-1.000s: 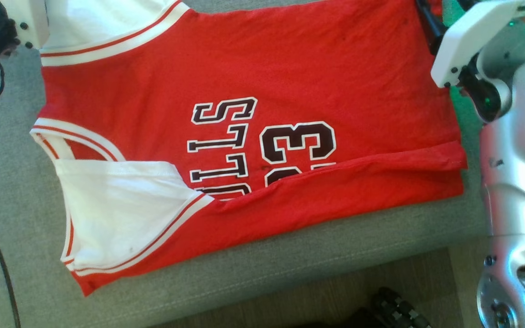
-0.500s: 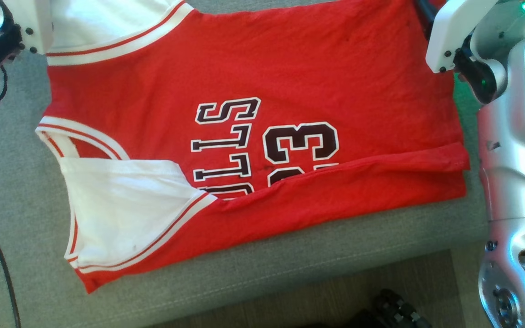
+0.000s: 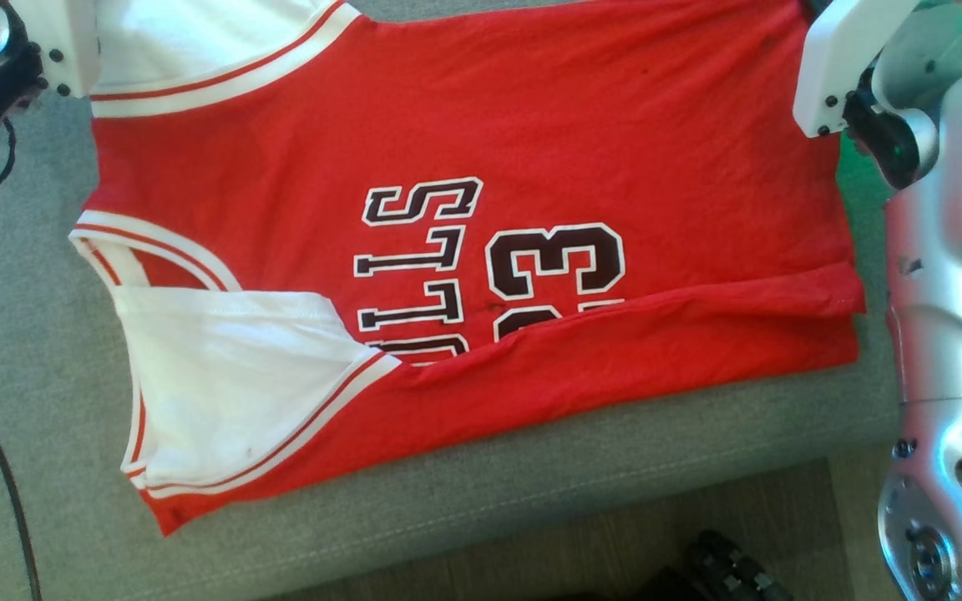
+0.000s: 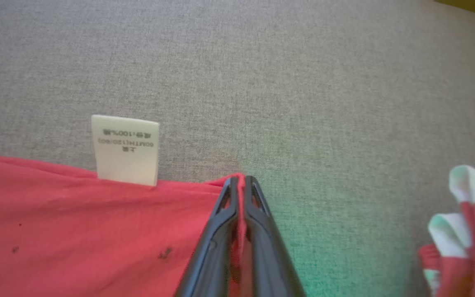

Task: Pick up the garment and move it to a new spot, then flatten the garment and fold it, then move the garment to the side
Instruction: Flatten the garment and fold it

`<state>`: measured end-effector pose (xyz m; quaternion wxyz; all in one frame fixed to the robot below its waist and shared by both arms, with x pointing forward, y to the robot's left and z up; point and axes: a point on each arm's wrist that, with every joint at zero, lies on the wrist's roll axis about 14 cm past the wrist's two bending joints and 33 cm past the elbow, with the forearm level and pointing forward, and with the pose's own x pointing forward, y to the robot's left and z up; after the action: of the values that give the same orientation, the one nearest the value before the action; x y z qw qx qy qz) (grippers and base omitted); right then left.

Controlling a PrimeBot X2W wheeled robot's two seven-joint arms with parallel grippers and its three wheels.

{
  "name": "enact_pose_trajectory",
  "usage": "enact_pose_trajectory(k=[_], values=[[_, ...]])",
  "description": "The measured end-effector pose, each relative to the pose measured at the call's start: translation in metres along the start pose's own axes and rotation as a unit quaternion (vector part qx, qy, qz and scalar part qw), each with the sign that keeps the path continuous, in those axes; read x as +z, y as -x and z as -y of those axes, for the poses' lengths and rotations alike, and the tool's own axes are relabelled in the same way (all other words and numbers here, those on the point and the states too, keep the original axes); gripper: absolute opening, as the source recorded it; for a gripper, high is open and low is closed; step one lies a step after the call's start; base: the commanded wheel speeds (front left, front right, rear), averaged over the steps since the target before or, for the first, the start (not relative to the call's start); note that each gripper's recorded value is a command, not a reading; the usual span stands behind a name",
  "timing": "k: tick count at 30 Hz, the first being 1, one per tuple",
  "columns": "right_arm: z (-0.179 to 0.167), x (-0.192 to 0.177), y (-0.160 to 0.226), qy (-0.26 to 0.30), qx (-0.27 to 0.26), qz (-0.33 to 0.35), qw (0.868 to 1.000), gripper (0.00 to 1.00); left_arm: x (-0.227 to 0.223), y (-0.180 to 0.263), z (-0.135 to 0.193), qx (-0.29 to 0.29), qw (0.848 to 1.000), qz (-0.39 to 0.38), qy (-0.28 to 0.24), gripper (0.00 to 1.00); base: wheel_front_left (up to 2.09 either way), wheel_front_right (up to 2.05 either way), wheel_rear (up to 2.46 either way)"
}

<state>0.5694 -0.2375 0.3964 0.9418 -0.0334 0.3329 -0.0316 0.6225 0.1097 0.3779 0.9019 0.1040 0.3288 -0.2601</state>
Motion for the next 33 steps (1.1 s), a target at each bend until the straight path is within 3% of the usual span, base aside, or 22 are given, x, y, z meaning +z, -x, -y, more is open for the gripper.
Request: enact_pose_trajectory(k=[4, 11, 17, 24, 33], values=[[0.002, 0.004, 0.001, -0.001, -0.004, 0.008, 1.0, 0.0, 0.003, 0.0, 0.0, 0.0, 1.0, 0.01, -0.004, 0.0, 0.0, 0.0, 0.0], [0.007, 0.035, 0.002, -0.027, -0.008, 0.089, 0.996, 0.0, 0.04, 0.01, -0.012, 0.016, 0.996, 0.09, -0.017, 0.0, 0.0, 0.0, 0.0], [0.0, 0.064, 0.003, -0.04, 0.002, 0.146, 0.988, 0.0, 0.071, 0.029, -0.024, 0.037, 0.984, 0.172, -0.031, 0.0, 0.0, 0.0, 0.0], [-0.007, 0.07, 0.008, -0.04, 0.007, 0.167, 0.985, 0.0, 0.1, 0.058, -0.012, 0.018, 0.966, 0.256, -0.029, 0.0, 0.0, 0.0, 0.0], [-0.009, 0.049, 0.033, -0.048, 0.008, 0.181, 0.982, 0.0, 0.065, 0.102, 0.0, 0.002, 0.964, 0.265, -0.005, 0.0, 0.0, 0.0, 0.0]])
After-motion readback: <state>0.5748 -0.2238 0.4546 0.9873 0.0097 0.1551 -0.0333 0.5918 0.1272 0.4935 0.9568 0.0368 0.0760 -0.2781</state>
